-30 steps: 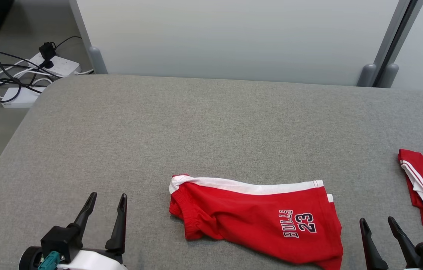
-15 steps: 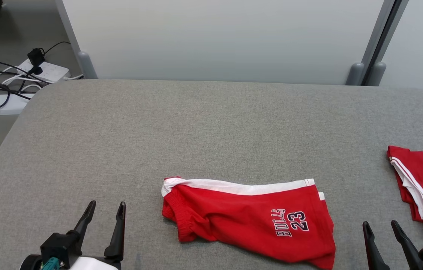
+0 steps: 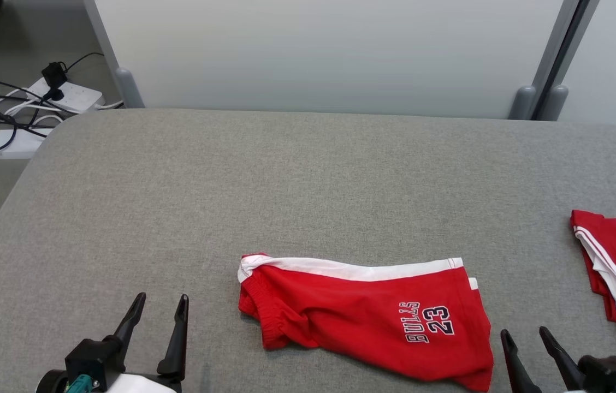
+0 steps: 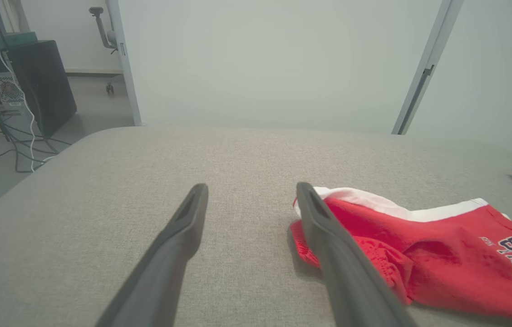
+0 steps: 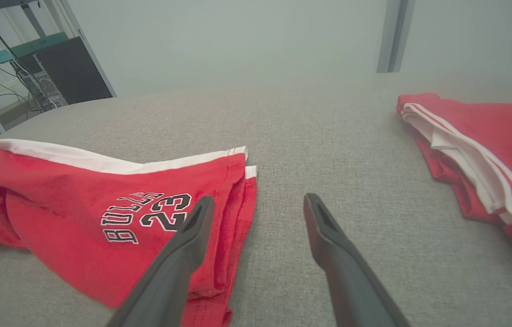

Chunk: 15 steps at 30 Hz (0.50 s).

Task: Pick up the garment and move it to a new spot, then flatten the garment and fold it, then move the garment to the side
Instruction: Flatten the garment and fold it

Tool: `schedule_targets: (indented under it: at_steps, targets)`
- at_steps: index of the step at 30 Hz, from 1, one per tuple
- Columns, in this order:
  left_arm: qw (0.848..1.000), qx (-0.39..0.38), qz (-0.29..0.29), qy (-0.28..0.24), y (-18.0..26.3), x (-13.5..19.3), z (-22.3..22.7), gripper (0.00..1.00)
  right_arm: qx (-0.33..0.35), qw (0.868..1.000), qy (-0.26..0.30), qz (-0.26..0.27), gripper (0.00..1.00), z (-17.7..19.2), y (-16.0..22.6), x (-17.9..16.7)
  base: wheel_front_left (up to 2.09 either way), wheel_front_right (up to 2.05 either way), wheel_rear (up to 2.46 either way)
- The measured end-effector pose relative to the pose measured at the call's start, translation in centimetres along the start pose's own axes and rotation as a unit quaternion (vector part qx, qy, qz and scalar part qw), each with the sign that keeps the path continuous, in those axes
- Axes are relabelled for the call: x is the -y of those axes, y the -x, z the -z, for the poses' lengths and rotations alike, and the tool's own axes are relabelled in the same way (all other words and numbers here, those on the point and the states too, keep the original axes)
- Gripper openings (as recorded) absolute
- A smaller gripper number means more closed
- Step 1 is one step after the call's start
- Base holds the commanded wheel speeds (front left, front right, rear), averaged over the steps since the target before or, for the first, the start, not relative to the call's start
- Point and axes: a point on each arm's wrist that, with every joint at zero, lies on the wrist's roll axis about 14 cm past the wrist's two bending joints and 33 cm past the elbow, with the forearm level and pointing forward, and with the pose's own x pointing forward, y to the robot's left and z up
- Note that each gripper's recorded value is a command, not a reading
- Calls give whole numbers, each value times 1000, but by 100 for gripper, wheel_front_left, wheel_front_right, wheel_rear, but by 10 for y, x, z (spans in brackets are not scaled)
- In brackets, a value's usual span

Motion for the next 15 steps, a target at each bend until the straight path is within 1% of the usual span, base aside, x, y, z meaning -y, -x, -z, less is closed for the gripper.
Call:
schedule_targets:
  at_steps: [3,4,6,7,9,11,15]
  targets:
    - [1000,-7,6,5,0,4,5,100,-29,999,-8,-26,100,9,-18,-10,0,0,0]
    - [1000,-7,7,6,-2,6,5,100,-42,998,-1,-37,100,12,-24,-13,0,0,0]
    - [1000,-3,9,9,-6,6,3,100,-65,997,-14,-45,100,19,-35,-16,0,0,0]
    - [1000,-3,6,10,-8,5,2,100,-76,996,-7,-53,100,23,-40,-18,0,0,0]
    - [1000,-2,3,16,-10,6,2,100,-103,993,-21,-55,100,34,-47,-19,0,0,0]
    - [1000,-3,1,18,-11,6,3,100,-115,991,-18,-60,100,39,-49,-21,0,0,0]
    - [1000,-13,-10,22,-10,0,10,100,-157,985,-44,-60,100,58,-58,-24,0,0,0]
